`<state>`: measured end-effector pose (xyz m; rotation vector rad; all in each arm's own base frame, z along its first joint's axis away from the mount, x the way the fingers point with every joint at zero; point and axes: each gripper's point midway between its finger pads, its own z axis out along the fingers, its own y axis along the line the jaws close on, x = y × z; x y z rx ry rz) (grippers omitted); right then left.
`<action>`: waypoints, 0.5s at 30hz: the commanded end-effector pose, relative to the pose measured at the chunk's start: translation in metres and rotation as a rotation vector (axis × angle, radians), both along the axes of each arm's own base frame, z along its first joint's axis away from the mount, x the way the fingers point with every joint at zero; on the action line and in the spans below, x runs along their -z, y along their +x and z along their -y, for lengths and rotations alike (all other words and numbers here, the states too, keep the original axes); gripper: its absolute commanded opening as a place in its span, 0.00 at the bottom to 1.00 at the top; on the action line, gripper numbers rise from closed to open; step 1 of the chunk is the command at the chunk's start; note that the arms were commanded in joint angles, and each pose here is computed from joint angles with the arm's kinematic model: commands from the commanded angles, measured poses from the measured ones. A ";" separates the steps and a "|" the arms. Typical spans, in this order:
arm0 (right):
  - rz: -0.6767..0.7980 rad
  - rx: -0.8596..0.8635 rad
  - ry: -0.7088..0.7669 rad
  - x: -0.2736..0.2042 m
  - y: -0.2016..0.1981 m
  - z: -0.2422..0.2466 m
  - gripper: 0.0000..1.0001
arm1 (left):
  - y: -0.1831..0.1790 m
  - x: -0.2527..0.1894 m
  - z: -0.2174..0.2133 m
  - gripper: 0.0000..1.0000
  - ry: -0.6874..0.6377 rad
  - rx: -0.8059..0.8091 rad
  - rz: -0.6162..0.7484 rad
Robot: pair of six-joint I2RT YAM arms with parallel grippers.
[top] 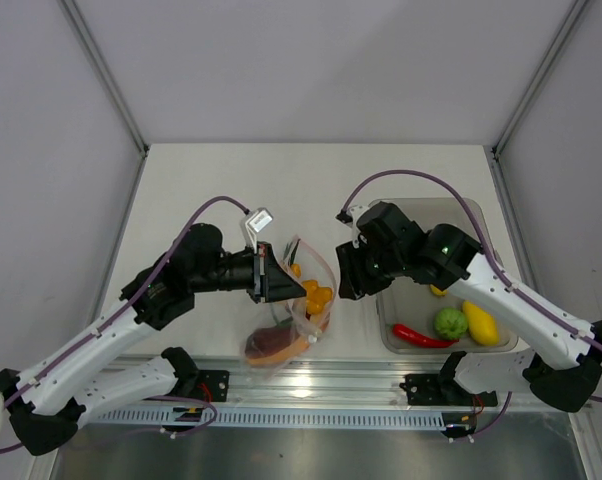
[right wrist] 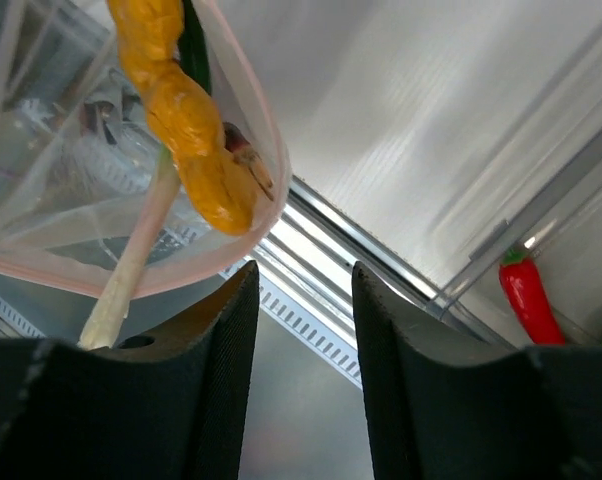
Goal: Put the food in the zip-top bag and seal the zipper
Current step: Place the fake vegetable in the zipper food storage bag.
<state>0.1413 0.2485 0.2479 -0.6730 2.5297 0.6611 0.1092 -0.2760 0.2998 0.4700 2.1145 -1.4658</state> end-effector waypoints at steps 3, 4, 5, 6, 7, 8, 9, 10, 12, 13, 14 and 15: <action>0.071 -0.008 0.159 -0.027 0.016 -0.028 0.43 | -0.002 -0.030 0.000 0.00 -0.085 -0.001 0.054; 0.065 -0.006 0.163 -0.026 0.017 -0.030 0.43 | -0.002 -0.030 0.000 0.01 -0.085 -0.002 0.053; 0.063 -0.003 0.166 -0.025 0.020 -0.032 0.43 | -0.002 -0.031 0.000 0.01 -0.087 0.002 0.056; 0.069 0.006 0.179 -0.026 0.024 -0.034 0.42 | -0.002 -0.030 0.000 0.01 -0.085 0.000 0.052; 0.067 0.014 0.185 -0.027 0.027 -0.035 0.42 | -0.002 -0.031 0.000 0.01 -0.087 0.001 0.053; 0.069 0.016 0.191 -0.027 0.028 -0.037 0.42 | -0.002 -0.030 0.000 0.01 -0.085 -0.001 0.050; 0.077 0.021 0.202 -0.028 0.032 -0.039 0.42 | -0.002 -0.031 0.000 0.01 -0.087 -0.001 0.052; 0.068 0.018 0.209 -0.027 0.032 -0.041 0.41 | -0.003 -0.032 0.000 0.01 -0.090 0.002 0.053; 0.062 0.016 0.210 -0.025 0.036 -0.043 0.41 | -0.003 -0.033 -0.001 0.00 -0.095 0.000 0.055; 0.056 0.021 0.204 -0.021 0.038 -0.042 0.39 | -0.003 -0.033 -0.001 0.01 -0.093 0.002 0.053; 0.042 0.018 0.199 -0.017 0.038 -0.044 0.37 | -0.004 -0.033 -0.001 0.01 -0.094 0.002 0.054; 0.040 0.014 0.201 -0.015 0.039 -0.046 0.33 | -0.004 -0.034 -0.001 0.01 -0.096 0.002 0.056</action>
